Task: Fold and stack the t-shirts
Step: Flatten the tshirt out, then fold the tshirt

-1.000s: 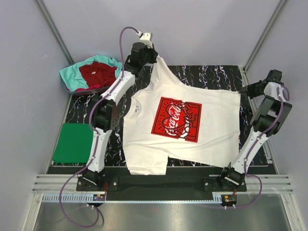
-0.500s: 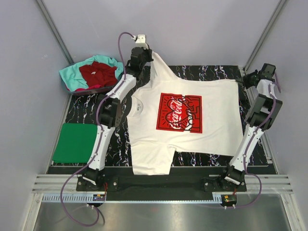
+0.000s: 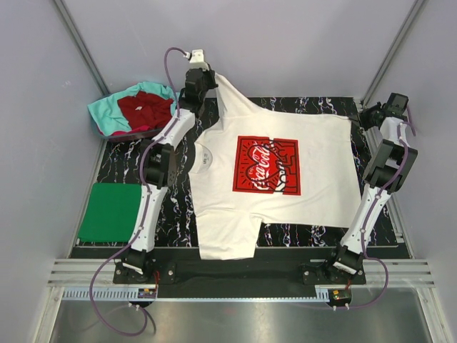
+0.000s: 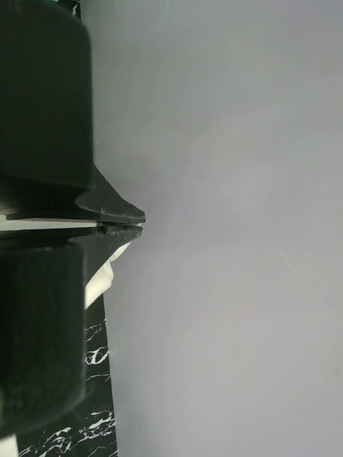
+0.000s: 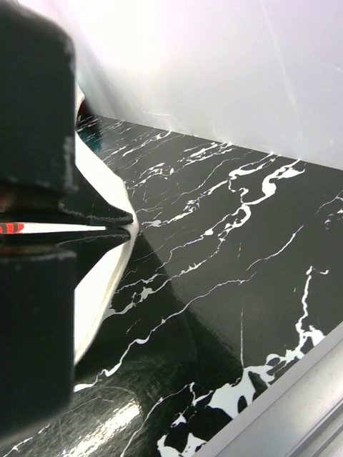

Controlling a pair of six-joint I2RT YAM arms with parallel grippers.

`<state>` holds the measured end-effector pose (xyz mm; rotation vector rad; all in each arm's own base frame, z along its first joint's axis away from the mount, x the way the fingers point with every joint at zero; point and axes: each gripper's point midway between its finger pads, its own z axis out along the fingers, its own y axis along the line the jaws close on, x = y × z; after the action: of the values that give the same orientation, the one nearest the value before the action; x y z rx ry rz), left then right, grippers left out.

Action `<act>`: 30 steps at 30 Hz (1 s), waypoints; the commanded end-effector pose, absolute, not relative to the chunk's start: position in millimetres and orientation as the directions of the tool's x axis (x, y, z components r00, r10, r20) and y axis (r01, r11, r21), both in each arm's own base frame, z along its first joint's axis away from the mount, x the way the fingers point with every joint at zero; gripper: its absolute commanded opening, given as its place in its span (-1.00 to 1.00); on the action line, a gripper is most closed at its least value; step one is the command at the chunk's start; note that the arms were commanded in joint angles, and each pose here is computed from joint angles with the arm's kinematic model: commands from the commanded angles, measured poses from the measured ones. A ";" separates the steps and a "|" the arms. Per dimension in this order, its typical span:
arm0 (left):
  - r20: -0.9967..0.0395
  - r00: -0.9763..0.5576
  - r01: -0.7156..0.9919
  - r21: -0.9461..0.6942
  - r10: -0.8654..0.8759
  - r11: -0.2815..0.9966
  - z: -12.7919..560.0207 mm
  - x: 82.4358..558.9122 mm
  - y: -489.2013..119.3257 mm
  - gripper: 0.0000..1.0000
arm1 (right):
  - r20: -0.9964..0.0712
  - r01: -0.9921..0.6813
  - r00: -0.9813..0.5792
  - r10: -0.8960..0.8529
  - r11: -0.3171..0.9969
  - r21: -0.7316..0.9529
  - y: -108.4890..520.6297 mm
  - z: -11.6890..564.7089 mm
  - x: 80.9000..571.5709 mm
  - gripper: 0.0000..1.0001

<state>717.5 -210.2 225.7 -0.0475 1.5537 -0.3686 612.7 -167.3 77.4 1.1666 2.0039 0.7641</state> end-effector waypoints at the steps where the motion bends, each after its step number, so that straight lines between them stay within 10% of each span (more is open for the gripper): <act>1: -0.936 0.123 0.252 -0.291 -0.328 0.923 310.2 708.6 -201.3 -1.00 | -0.346 0.433 -0.340 0.875 0.472 0.768 -179.9 110.1 621.4 -1.00; 30: -0.848 -0.482 0.329 -0.407 -0.219 0.852 287.1 522.2 -227.3 -1.00 | -0.318 0.560 -0.528 0.788 0.604 0.568 -155.7 148.0 525.1 -1.00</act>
<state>552.9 -225.0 279.5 0.0708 1.9155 -0.5954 542.1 -148.0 113.8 1.1303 2.2765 0.6303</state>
